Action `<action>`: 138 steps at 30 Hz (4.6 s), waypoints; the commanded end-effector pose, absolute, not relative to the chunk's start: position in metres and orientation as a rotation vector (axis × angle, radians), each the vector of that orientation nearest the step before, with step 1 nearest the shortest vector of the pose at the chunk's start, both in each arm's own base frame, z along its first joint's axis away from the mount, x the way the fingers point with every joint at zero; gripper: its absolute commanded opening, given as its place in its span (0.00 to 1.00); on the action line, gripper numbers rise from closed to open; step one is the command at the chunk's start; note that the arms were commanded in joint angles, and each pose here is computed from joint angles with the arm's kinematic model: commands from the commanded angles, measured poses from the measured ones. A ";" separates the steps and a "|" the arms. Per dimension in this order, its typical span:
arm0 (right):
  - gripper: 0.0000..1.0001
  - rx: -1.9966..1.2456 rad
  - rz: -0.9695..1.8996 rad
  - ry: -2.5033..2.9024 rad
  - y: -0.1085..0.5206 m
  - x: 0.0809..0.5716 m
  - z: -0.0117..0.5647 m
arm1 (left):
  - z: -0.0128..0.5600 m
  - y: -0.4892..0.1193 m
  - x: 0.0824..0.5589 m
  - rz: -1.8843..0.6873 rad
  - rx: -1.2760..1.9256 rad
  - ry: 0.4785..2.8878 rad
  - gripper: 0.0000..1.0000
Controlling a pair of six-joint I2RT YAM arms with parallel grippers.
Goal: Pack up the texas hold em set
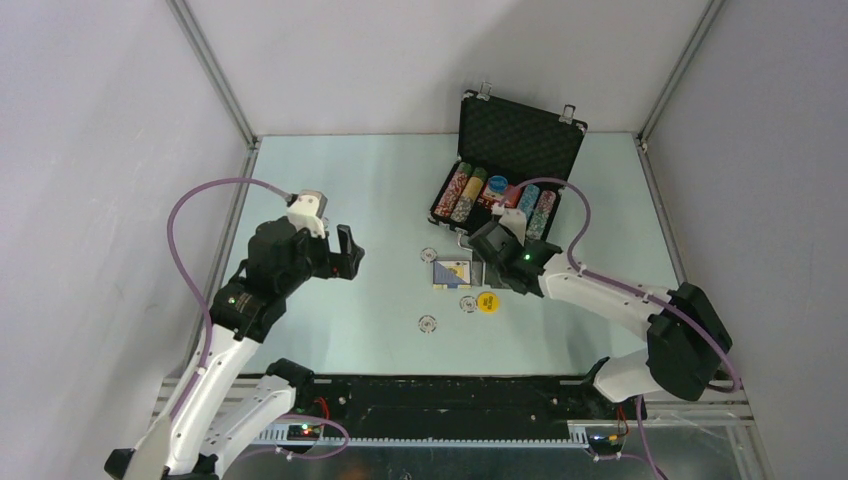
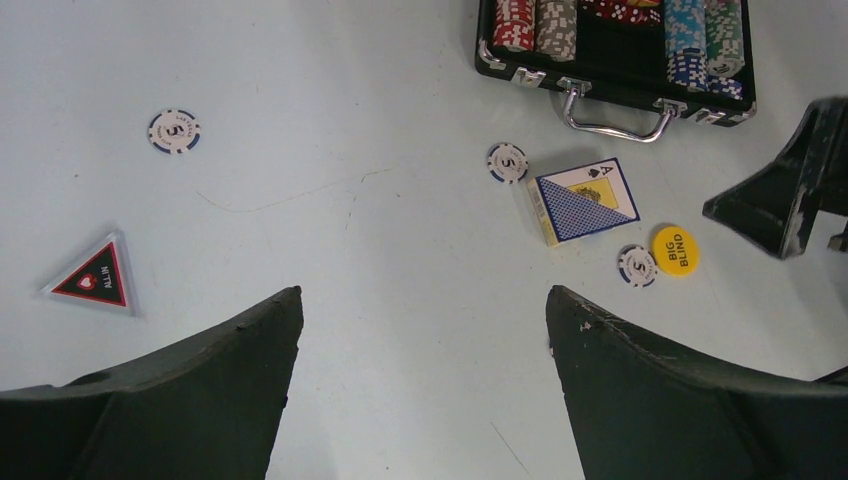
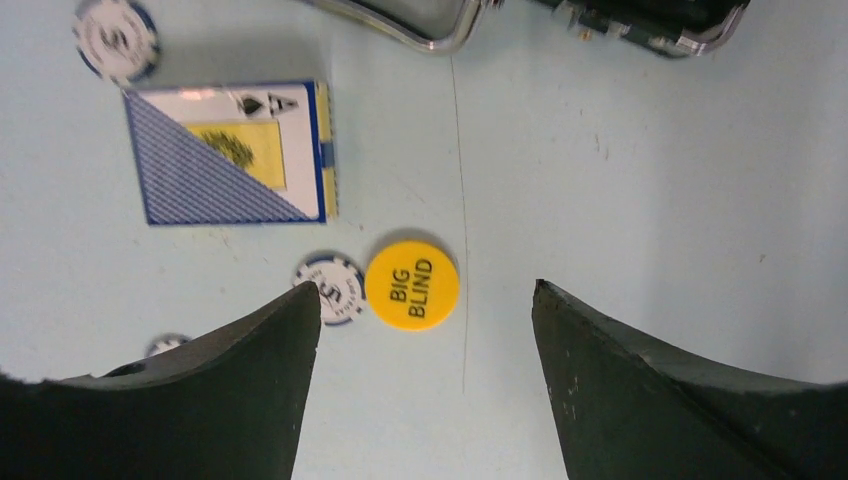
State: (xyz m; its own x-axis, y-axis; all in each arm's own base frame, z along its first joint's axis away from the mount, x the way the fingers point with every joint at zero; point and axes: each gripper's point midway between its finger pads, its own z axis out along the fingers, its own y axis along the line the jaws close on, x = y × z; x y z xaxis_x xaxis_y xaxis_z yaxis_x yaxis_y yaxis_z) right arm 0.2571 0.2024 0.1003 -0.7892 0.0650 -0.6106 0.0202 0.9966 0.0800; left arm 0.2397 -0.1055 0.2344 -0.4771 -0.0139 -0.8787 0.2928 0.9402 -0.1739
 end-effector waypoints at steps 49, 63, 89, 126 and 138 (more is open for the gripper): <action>0.59 0.103 -0.187 2.728 0.196 0.235 0.011 | 0.244 -0.102 0.242 -0.355 0.206 1.988 0.96; 0.59 0.110 -0.311 2.715 0.176 0.228 0.014 | 0.244 -0.103 0.242 -0.359 0.209 1.990 0.96; 0.66 0.164 -0.006 2.738 0.187 0.211 0.012 | 0.243 -0.104 0.242 -0.363 0.213 1.993 0.96; 0.99 -0.079 0.014 2.653 0.310 0.311 0.053 | 0.243 -0.105 0.242 -0.371 0.218 1.994 0.96; 1.00 -0.065 -0.058 2.606 0.287 0.311 0.059 | 0.243 -0.106 0.241 -0.376 0.221 1.994 0.96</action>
State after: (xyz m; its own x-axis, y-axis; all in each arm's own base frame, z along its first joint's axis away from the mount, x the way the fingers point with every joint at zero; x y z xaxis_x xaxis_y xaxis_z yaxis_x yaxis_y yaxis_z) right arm 0.3050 0.3023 0.0397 -0.8892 -0.0548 -0.4542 -0.0463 0.9985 -0.0299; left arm 0.2384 -0.1042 0.2376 -0.4646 -0.0133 -0.8854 0.2975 0.9394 -0.1702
